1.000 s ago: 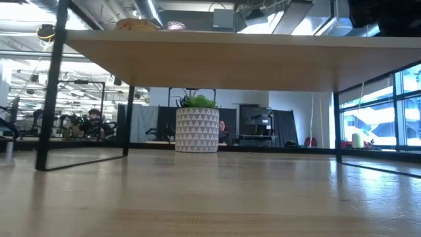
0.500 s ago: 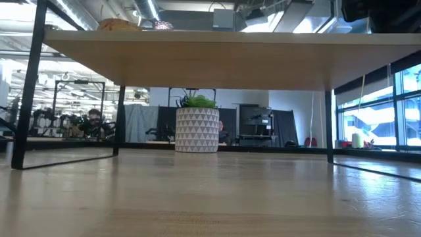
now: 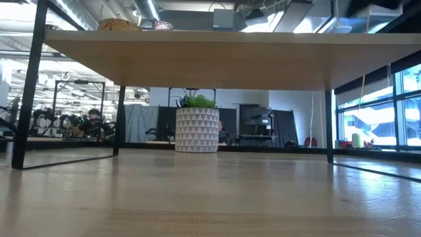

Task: Pick & Place candle stick holders
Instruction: Adjust the pink glass handle holder

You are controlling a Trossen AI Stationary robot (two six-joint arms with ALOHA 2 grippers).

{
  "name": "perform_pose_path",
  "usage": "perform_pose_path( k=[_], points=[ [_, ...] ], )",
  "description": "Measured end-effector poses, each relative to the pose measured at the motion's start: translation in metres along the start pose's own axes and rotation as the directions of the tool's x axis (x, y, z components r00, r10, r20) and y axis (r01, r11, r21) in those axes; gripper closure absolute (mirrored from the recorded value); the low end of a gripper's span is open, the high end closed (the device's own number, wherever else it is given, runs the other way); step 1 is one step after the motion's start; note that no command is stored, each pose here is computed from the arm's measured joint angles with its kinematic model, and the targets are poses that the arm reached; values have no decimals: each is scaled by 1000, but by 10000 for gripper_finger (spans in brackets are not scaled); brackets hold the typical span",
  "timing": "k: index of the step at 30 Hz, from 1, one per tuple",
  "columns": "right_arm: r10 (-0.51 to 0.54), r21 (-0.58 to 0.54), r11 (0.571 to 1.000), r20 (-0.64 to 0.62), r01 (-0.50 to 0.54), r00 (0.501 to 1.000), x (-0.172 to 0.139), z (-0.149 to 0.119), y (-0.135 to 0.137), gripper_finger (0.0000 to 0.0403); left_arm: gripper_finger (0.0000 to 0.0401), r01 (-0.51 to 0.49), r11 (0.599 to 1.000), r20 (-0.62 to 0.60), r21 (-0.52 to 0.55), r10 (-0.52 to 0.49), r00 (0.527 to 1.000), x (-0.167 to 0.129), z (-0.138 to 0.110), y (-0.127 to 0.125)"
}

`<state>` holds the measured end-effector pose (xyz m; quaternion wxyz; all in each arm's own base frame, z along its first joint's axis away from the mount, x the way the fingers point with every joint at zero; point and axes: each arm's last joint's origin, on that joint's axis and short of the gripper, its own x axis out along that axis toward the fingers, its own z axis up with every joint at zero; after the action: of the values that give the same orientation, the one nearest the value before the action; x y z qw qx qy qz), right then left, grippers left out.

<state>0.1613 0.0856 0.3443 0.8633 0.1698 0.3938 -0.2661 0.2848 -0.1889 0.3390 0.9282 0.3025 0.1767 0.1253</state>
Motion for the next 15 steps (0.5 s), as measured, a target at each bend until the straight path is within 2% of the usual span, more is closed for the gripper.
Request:
perform_pose_path(
  k=[2, 4, 10, 13, 15],
  points=[
    [41, -8, 999, 85, -40, 996, -3, 12, 5, 403, 400, -32, 999, 35, -31, 33, 999, -6, 6, 2],
    [98, -38, 995, 145, -94, 985, 1, 24, 14, 403, 400, -17, 998, 81, -68, 23, 996, -14, 13, 3],
    [212, -189, 966, 180, -177, 961, 43, 57, 46, 403, 400, 64, 994, 148, -88, -50, 988, -34, 19, -7],
    [218, -251, 953, 176, -170, 960, 76, 71, 58, 403, 400, 17, 992, 140, -126, 1, 990, -44, 20, -9],
    [208, -263, 951, 166, -160, 964, 101, 80, 62, 403, 400, -73, 986, 107, -150, 89, 990, -51, 20, -10]
  ],
)
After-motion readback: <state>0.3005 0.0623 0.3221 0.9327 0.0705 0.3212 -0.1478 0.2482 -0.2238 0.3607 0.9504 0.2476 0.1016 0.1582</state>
